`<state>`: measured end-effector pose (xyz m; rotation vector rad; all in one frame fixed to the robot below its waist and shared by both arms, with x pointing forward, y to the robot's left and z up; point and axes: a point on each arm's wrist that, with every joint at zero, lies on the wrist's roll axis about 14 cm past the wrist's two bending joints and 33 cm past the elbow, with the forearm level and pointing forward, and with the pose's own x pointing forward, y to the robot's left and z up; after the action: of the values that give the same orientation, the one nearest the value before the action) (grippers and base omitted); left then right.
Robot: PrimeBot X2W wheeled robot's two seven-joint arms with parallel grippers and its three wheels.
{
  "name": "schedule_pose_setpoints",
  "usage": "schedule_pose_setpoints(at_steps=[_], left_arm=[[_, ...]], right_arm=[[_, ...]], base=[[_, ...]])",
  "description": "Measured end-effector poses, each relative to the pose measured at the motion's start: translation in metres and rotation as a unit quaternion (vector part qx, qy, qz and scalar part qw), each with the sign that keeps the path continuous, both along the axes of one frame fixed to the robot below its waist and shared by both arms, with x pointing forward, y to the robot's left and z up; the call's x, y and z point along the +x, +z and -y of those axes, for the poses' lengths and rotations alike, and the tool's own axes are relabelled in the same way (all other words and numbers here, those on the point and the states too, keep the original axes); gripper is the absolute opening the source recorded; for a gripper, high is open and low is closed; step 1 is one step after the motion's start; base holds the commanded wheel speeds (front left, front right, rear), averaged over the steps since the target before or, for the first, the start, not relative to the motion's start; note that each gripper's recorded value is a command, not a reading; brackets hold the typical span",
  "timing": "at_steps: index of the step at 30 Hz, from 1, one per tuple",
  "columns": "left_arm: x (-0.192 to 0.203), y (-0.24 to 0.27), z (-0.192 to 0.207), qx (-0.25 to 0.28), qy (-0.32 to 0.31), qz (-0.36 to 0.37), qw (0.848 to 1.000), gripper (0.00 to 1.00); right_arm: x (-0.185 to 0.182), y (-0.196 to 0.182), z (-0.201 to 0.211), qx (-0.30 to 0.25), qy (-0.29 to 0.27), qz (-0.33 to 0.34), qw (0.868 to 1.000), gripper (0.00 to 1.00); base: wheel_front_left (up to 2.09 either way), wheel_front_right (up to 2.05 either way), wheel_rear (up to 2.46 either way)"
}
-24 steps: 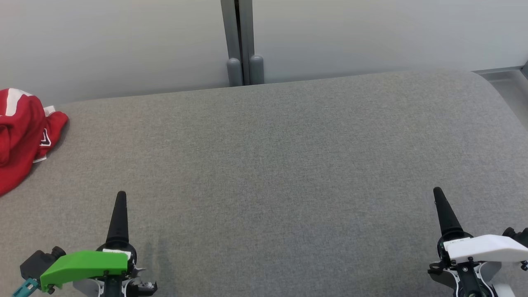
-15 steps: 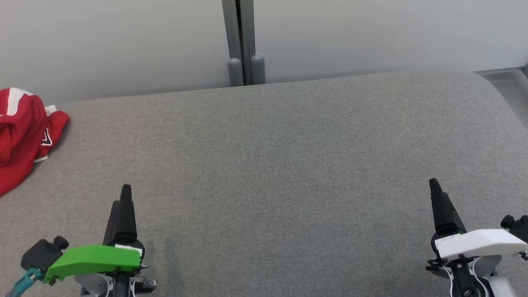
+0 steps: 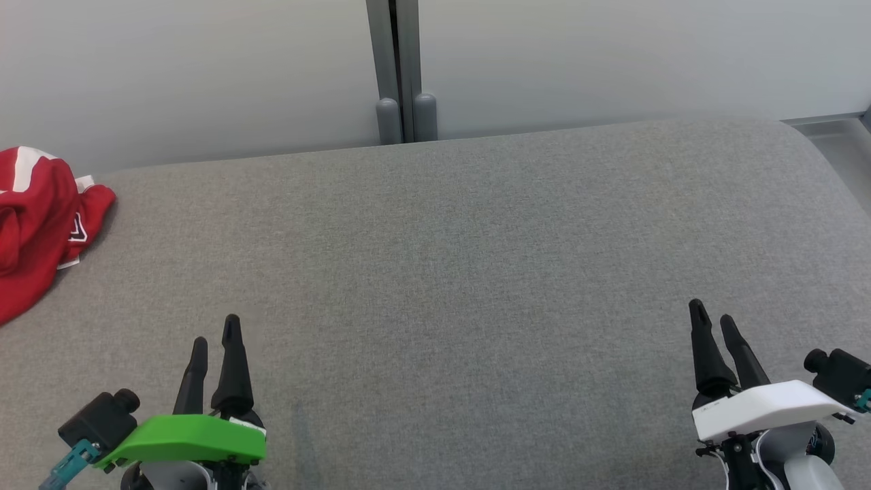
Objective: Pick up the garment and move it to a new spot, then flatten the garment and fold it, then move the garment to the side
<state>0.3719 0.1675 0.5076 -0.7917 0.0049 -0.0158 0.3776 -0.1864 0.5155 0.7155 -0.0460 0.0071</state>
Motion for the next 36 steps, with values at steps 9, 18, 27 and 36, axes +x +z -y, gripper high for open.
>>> schedule_pose_setpoints(at_steps=[9,18,27,36], left_arm=[[-0.004,-0.007,0.005,0.056,-0.005,-0.004,0.998,1.00],[-0.008,-0.011,0.007,0.106,-0.009,-0.003,0.994,1.00],[-0.010,-0.014,0.008,0.143,-0.010,-0.001,0.990,1.00],[-0.014,-0.019,0.009,0.172,-0.012,-0.001,0.985,1.00]], right_arm=[[-0.002,-0.003,-0.005,-0.064,0.007,0.000,0.998,1.00],[-0.003,-0.005,-0.012,-0.118,0.016,0.003,0.993,1.00],[-0.003,-0.004,-0.015,-0.168,0.021,0.010,0.985,1.00],[-0.003,0.000,-0.017,-0.213,0.023,0.023,0.977,1.00]], base=[[0.00,0.00,0.00],[0.00,0.00,0.00],[0.00,0.00,0.00],[0.00,0.00,0.00]])
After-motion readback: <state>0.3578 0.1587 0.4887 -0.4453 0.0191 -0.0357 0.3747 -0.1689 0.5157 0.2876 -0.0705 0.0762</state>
